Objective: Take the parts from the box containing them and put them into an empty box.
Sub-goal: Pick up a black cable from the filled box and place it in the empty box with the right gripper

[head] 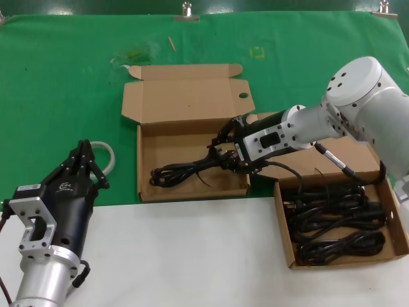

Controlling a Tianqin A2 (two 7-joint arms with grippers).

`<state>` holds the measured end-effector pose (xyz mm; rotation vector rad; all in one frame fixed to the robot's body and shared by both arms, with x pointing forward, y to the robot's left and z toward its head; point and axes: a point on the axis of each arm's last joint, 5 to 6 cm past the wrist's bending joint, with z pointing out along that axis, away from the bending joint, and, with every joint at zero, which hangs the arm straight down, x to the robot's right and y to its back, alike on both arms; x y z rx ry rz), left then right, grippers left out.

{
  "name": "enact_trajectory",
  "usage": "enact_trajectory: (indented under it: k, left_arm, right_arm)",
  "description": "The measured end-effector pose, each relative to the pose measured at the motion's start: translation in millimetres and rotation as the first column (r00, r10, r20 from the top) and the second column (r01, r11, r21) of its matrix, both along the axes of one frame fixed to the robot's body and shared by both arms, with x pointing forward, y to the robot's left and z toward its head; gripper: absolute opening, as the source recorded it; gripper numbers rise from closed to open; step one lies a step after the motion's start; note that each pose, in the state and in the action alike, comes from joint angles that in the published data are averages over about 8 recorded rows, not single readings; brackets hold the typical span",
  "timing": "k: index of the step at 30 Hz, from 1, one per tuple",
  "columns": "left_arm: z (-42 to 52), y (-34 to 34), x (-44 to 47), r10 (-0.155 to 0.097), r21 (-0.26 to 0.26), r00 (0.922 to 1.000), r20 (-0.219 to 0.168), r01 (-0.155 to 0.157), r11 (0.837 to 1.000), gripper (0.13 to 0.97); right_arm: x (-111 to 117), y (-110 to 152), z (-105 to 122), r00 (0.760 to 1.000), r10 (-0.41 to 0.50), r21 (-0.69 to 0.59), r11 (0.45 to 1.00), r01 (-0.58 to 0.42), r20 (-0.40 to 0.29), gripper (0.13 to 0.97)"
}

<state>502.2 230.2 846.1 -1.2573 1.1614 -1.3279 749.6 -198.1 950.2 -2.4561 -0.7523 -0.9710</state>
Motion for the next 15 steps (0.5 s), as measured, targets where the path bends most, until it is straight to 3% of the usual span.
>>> enact_trajectory:
  k: [15]
  left_arm:
    - [0.0,0.0,0.0,0.000,0.000,1.0000,0.000,0.000,1.000,0.156]
  right_arm:
    - [0.7,2.3,-6.2,0.999,-0.018,-0.004,1.000,0.018,0.039,0.291]
